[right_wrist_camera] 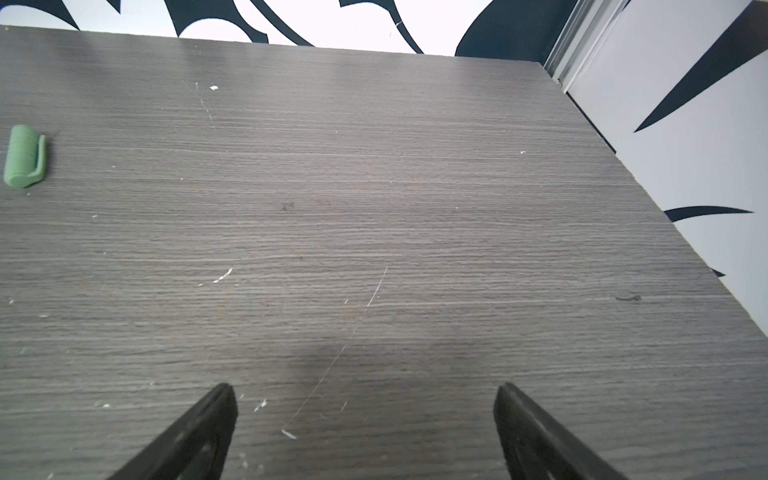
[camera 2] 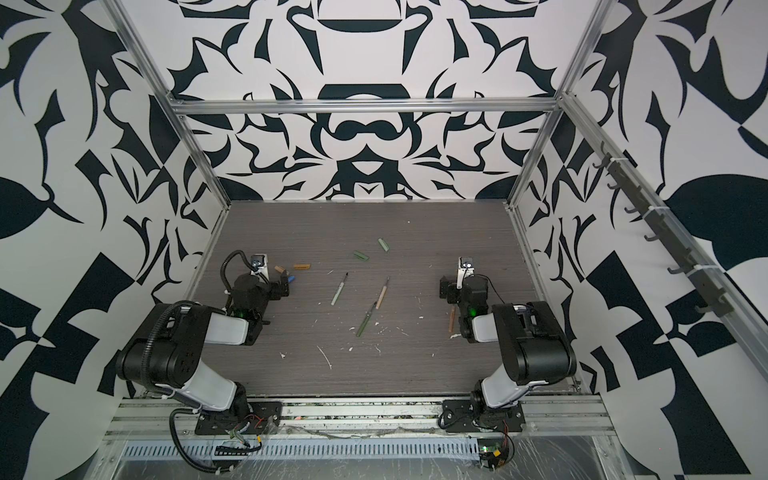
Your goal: Insert the pens into the pen caps
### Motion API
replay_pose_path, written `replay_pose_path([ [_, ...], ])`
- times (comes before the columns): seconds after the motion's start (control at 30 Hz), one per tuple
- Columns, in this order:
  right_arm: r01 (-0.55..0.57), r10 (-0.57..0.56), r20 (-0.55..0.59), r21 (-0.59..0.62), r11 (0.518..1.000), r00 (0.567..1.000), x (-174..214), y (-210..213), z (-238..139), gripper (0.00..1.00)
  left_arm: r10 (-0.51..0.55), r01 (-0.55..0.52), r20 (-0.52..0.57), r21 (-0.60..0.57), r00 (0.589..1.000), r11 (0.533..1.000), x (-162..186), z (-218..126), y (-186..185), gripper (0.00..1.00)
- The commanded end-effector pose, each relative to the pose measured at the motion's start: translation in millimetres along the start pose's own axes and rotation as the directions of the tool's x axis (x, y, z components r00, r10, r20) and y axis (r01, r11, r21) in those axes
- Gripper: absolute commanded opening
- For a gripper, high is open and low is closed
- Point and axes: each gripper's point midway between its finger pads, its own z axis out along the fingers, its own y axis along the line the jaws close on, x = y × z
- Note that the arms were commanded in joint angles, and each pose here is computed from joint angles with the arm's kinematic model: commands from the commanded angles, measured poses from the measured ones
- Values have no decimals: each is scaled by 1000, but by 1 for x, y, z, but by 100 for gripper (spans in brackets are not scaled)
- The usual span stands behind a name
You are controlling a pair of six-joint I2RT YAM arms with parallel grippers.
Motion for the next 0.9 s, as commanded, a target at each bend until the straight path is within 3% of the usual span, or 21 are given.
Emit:
replay_pose_path([
  [0.0, -13, 13, 67, -3, 1000, 998, -23, 0, -1, 100, 1, -2, 26, 24, 1000, 1000, -11, 1, -3, 100],
  [0.73, -8, 8, 66, -7, 1000, 998, -23, 0, 0, 100, 0, 0, 34, 20, 999, 1000, -12, -1, -2, 99],
  [0.87, -7, 8, 65, -8, 1000, 998, -23, 1, 0, 100, 11, -13, 55, 46, 998, 999, -38, -15, -6, 99],
])
